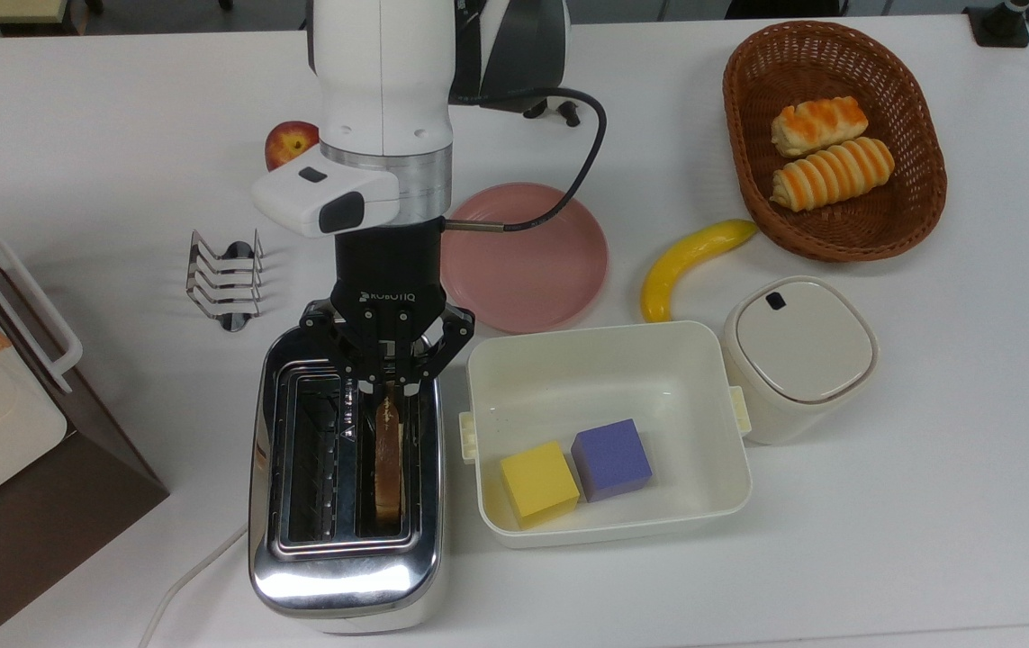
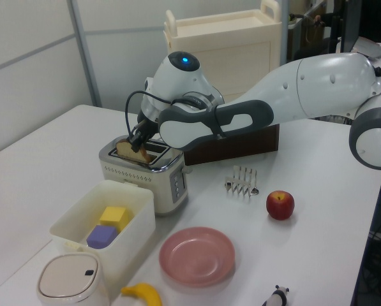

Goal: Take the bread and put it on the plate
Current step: 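Lift the bread slice out of the toaster slot, then carry the bread slice over the pink plate and lower it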

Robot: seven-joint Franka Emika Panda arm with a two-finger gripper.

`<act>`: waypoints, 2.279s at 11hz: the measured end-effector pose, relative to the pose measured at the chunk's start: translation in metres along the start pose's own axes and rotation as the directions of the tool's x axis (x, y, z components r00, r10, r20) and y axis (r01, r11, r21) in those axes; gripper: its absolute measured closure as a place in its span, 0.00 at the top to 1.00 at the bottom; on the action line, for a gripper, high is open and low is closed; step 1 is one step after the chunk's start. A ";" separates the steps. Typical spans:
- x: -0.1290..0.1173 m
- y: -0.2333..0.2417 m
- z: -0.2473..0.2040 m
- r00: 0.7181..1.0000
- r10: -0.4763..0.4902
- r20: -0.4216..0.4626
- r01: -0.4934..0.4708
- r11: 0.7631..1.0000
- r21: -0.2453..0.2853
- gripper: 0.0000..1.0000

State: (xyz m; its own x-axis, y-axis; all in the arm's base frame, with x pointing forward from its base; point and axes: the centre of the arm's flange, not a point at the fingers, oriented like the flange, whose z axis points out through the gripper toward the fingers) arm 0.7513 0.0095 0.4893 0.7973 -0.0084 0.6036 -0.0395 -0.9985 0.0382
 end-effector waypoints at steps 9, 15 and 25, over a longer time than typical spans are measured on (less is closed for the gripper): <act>0.042 0.016 -0.167 0.999 0.049 0.018 -0.049 0.999 0.002 0.09; -0.034 -0.069 -0.158 0.866 -0.300 0.400 0.241 0.951 0.192 0.09; -0.126 -0.148 -0.067 0.709 -0.486 0.511 0.556 0.831 0.017 0.17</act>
State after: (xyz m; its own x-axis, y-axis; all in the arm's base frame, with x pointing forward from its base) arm 0.6166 0.1621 0.4610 0.8924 0.4512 0.0024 0.4212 -0.8351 0.3537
